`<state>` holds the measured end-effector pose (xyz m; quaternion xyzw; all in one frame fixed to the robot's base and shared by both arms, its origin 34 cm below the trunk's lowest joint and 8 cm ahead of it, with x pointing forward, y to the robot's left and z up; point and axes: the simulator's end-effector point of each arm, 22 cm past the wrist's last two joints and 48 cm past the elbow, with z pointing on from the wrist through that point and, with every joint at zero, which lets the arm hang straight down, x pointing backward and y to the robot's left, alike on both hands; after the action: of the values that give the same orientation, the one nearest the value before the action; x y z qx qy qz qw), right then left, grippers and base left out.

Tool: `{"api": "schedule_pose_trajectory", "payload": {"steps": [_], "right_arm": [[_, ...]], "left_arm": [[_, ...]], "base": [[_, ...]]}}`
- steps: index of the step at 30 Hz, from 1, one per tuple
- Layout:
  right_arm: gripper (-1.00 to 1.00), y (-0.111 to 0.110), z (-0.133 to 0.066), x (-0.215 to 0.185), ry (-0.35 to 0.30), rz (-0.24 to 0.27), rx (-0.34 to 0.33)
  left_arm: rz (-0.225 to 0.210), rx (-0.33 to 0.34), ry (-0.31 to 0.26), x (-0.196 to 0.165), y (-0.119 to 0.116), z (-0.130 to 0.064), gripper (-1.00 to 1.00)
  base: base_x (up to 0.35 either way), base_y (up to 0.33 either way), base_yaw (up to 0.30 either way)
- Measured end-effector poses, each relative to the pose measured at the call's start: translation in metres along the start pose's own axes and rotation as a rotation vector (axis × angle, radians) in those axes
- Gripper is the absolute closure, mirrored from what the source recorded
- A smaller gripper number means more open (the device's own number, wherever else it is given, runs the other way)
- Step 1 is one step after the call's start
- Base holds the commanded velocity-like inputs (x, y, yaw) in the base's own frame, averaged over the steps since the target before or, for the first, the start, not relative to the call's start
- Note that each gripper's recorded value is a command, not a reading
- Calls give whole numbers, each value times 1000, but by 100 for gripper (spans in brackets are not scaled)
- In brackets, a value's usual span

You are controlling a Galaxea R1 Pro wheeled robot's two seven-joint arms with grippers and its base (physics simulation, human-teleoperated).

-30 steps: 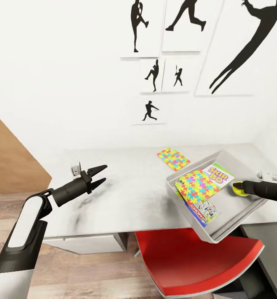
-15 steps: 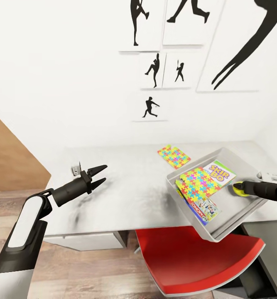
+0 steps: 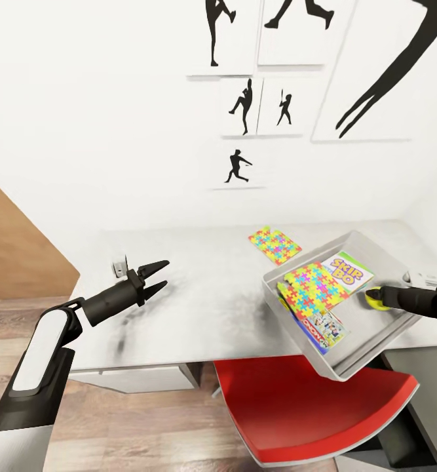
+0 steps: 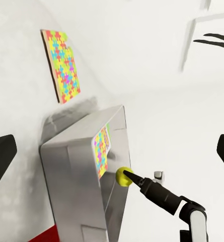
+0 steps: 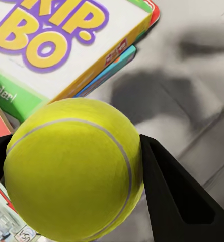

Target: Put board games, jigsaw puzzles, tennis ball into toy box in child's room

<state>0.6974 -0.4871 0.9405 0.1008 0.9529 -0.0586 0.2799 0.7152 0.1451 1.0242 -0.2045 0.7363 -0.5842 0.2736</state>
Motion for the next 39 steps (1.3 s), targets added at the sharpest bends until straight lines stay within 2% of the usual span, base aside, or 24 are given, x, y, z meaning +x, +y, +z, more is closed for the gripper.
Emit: {"api": "schedule_pose_trajectory", "payload": {"steps": [39], "right_arm": [[100, 6, 13, 11, 24, -3, -5]], "left_arm": [[-20, -17, 6, 2, 16, 3, -100]], "base": [[0, 0, 0]]}}
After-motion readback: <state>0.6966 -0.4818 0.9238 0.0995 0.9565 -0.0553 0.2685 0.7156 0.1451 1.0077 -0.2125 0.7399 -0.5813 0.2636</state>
